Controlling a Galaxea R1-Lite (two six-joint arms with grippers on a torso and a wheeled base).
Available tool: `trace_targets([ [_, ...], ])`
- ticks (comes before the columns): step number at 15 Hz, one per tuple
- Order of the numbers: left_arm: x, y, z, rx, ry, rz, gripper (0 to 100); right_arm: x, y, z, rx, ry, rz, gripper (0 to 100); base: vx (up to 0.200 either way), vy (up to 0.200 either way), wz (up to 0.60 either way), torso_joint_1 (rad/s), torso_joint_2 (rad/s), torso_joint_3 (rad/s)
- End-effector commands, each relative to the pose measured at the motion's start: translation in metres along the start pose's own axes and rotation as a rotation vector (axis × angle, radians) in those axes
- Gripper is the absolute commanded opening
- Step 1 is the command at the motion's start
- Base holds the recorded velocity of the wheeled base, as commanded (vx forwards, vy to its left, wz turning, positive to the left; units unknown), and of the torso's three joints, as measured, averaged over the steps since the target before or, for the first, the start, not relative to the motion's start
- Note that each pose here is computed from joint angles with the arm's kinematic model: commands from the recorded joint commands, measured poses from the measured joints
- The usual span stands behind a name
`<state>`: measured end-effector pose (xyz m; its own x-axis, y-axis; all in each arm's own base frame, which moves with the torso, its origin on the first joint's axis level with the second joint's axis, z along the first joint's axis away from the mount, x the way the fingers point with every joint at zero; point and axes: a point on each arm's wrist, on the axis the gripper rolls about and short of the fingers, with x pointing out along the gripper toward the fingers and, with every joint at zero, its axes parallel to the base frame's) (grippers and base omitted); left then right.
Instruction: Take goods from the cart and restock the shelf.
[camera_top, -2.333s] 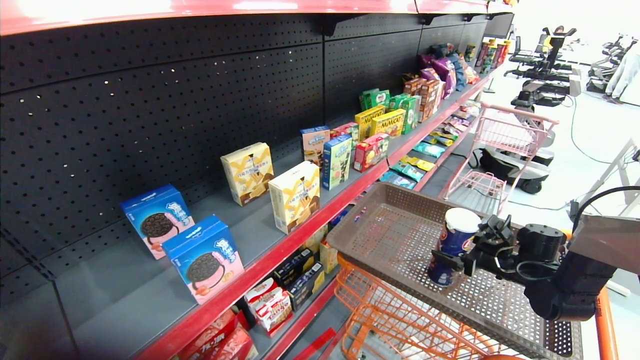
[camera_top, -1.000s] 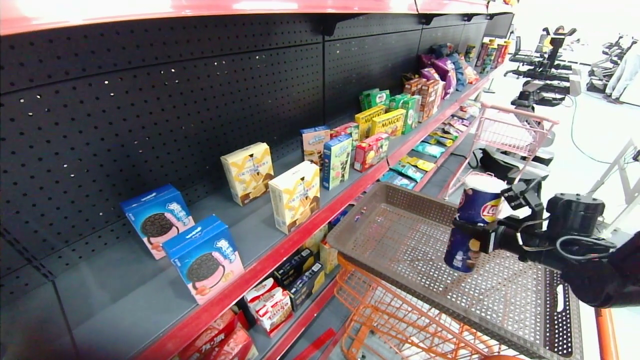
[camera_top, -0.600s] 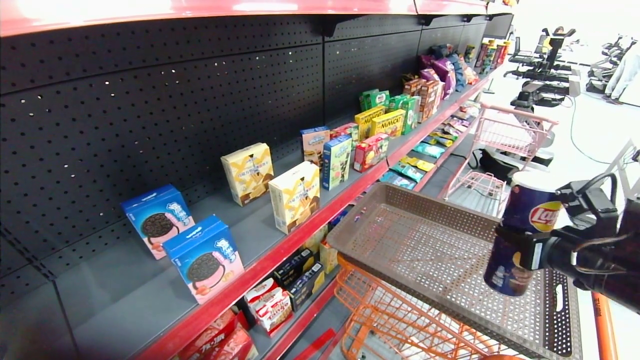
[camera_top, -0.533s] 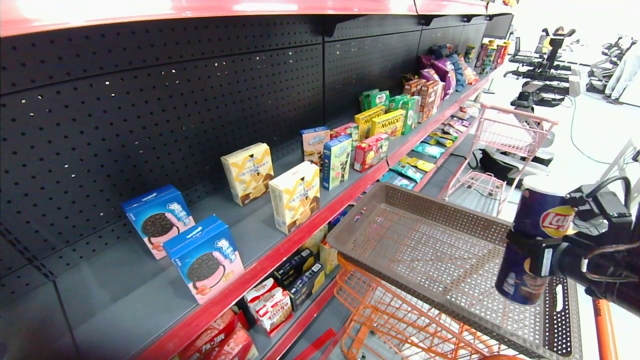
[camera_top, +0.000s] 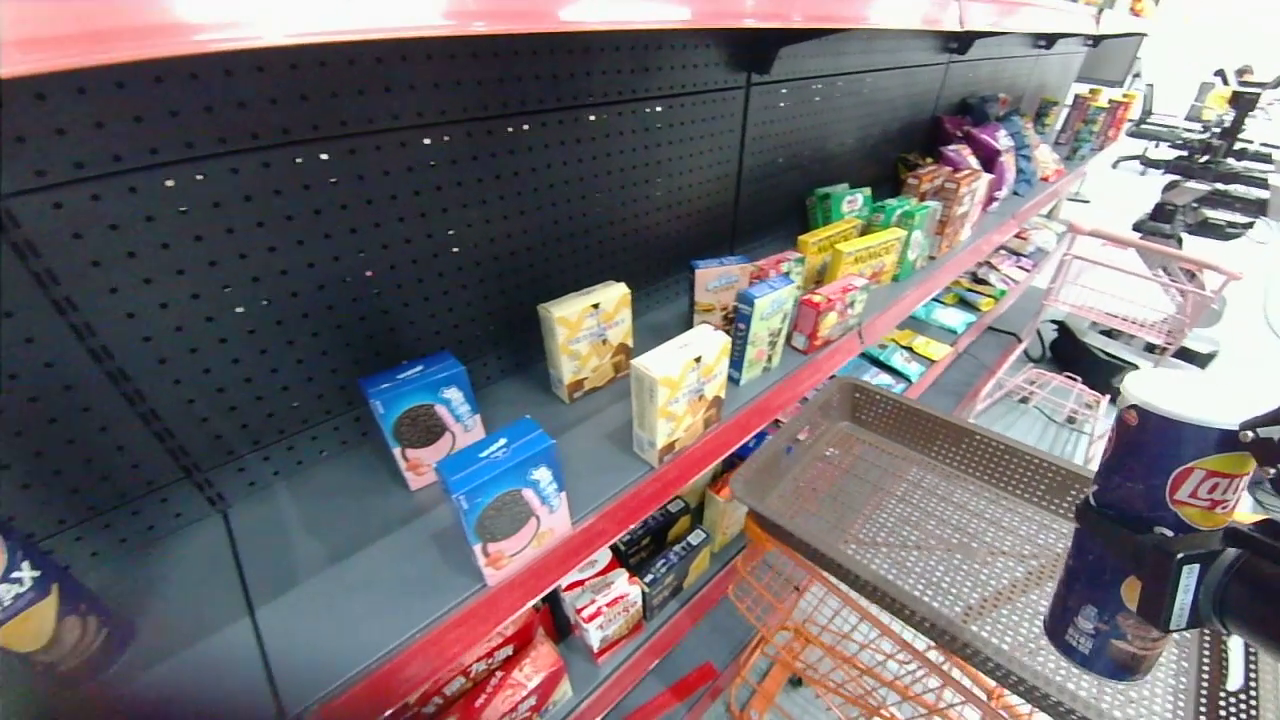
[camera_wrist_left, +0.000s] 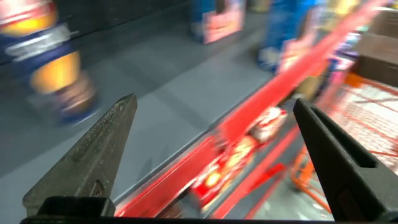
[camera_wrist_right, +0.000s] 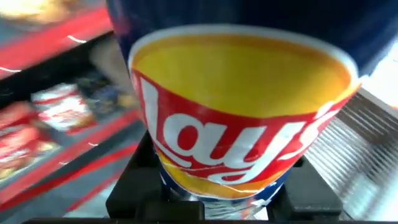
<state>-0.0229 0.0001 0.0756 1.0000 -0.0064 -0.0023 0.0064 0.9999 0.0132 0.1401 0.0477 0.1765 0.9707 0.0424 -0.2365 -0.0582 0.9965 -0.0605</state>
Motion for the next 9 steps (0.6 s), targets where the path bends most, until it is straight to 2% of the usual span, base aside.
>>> trace_targets([
  [1, 0.0, 0.0, 0.0, 0.001, -0.001, 0.002, 100, -0.0039, 0.0014, 0.0004, 0.0, -0.012, 0.018, 0, 0.0, 0.0, 0.6, 0.007, 0.0, 0.007],
  [9, 0.0, 0.0, 0.0, 0.001, -0.001, 0.0, 100, -0.0057, 0.0043, 0.0012, -0.003, -0.019, 0.049, 0, 0.0, 0.0, 0.6, 0.001, 0.0, 0.003],
])
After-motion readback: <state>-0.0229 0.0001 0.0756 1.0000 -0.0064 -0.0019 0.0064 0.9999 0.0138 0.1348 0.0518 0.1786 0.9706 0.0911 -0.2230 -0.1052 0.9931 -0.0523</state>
